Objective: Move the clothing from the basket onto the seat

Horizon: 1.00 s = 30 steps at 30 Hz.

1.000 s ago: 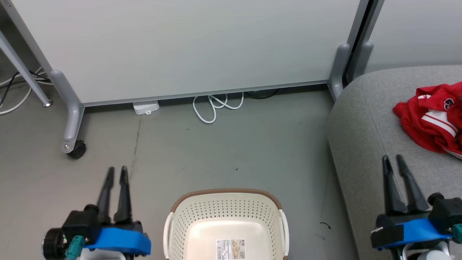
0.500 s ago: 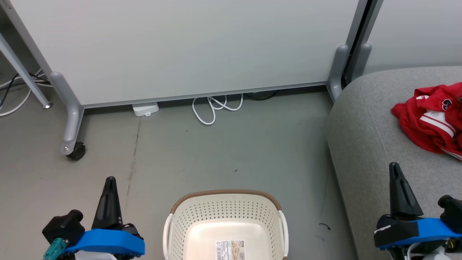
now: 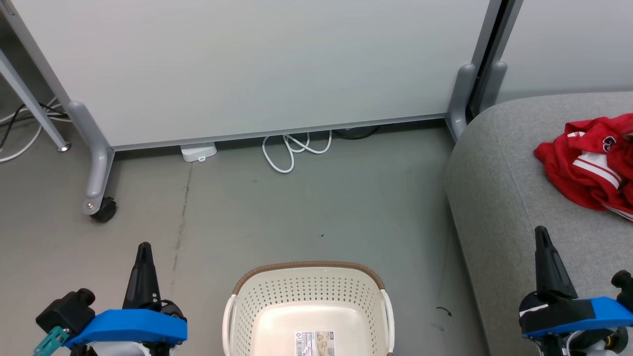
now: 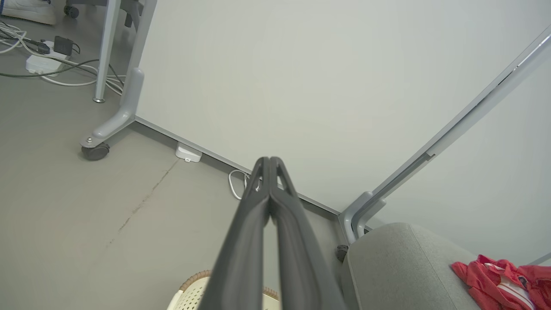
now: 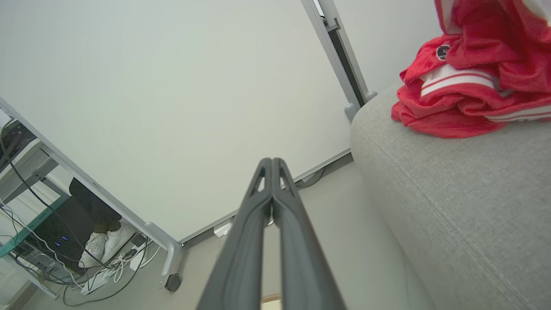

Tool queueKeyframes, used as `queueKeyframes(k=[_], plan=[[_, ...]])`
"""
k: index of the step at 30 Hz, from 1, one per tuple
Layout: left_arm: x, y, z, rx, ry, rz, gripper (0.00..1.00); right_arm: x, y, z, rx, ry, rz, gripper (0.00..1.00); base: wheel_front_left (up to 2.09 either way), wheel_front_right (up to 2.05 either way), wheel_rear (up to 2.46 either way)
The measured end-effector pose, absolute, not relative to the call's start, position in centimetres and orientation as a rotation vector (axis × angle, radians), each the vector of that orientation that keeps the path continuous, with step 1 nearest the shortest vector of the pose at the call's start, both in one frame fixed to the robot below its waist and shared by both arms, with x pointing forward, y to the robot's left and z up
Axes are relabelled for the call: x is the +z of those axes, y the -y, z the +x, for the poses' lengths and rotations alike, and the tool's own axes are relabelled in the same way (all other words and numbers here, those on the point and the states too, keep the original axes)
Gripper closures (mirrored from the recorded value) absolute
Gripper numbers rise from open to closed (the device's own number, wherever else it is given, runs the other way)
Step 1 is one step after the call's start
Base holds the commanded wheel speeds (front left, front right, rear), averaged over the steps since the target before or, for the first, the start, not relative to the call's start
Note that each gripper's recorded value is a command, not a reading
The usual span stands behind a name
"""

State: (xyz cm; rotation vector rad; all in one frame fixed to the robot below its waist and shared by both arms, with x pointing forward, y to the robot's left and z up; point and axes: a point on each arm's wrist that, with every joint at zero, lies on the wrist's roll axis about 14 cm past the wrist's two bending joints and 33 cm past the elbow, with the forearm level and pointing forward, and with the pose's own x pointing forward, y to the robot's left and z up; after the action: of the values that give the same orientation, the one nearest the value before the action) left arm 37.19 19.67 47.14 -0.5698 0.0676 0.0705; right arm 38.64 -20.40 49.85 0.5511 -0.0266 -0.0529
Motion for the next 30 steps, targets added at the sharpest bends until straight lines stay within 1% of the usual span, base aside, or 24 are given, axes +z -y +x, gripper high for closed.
queueKeyframes(k=[30], plan=[[47.60,-20.15,37.73,0.096,-0.070,-0.973,1.00,49.28,20.49,38.64,-0.072,-0.010,0.961,1.00,0.00,0.00,0.00]])
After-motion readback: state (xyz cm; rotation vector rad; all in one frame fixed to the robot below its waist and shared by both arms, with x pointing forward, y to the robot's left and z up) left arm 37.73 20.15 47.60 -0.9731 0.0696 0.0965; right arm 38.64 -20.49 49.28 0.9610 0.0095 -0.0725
